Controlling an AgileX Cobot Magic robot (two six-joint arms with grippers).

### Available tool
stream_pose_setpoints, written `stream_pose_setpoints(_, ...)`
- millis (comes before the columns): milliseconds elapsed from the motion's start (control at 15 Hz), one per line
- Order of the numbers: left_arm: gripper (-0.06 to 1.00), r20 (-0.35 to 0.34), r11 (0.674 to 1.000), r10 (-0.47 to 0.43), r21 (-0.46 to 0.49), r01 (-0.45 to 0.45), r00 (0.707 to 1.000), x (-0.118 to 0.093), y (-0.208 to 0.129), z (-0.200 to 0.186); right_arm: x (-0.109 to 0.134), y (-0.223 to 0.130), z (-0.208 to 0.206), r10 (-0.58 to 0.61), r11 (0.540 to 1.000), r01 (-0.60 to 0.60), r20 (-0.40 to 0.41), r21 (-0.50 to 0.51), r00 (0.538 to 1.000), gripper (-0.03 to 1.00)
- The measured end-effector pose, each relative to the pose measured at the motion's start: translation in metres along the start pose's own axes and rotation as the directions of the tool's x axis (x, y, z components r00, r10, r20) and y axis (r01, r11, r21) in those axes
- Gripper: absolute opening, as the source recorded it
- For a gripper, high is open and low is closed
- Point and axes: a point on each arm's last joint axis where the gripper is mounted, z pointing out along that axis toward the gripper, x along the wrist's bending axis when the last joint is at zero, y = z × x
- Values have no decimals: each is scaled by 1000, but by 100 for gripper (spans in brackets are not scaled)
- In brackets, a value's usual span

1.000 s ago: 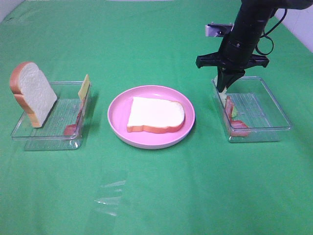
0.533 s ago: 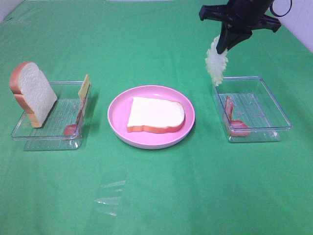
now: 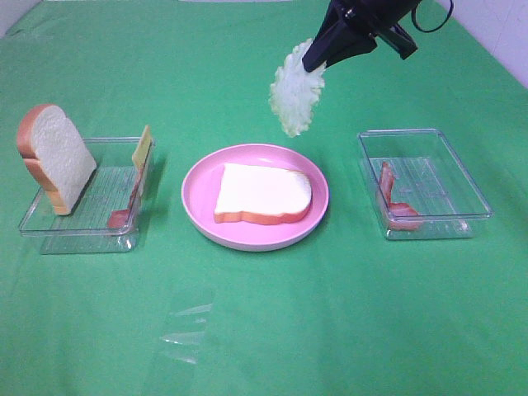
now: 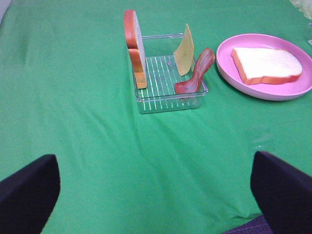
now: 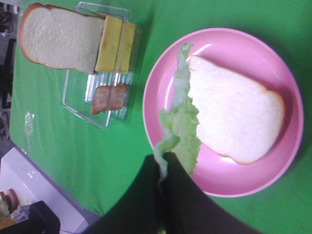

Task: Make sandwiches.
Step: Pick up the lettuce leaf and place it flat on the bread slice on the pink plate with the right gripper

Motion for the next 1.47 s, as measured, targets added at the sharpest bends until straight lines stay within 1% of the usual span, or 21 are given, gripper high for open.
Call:
stream_pose_setpoints(133,98,0,1000,0,0,0,1000,0,0,0,-2,-8,13,0,999,3,-71,39,998,2)
stream_pose_setpoints(267,98,0,1000,0,0,0,1000,0,0,0,5,-16,29,-18,997,28,-148,68,989,2)
stream_pose_setpoints(333,98,0,1000,0,0,0,1000,0,0,0,8,-18,32,-31,996,43,-162,74,986,2)
stream_pose_setpoints(400,98,0,1000,0,0,0,1000,0,0,0,23,-21,43,-83,992,101,-207,76,975,2)
stream_pose_setpoints(533,98,0,1000,0,0,0,1000,0,0,0,33,-20,60,-79,993,99,-247,67,966,2)
stream_pose_setpoints(733,98,0,1000,0,0,0,1000,0,0,0,26,-18,89,-32,994,60,-293,88,956,2)
stream_pose_setpoints(867,98,0,1000,0,0,0,1000,0,0,0,14,-15,111,23,995,10,-336,98,941,2)
stream_pose_setpoints(933,98,0,1000,0,0,0,1000,0,0,0,8,-14,121,42,995,-9,-344,96,938,2)
stream_pose_setpoints(1133,98,0,1000,0,0,0,1000,0,0,0,-6,-14,140,74,994,-42,-319,105,945,2)
stream_pose_setpoints(1200,98,0,1000,0,0,0,1000,0,0,0,-9,-14,141,58,994,-29,-288,102,956,2)
stream_pose_setpoints(1333,98,0,1000,0,0,0,1000,0,0,0,-12,-15,142,37,994,-10,-254,107,967,2)
stream_pose_setpoints(1400,98,0,1000,0,0,0,1000,0,0,0,-15,-16,143,17,994,8,-221,112,975,2)
stream_pose_setpoints(1467,98,0,1000,0,0,0,1000,0,0,0,-21,-17,144,-11,993,29,-159,111,987,2)
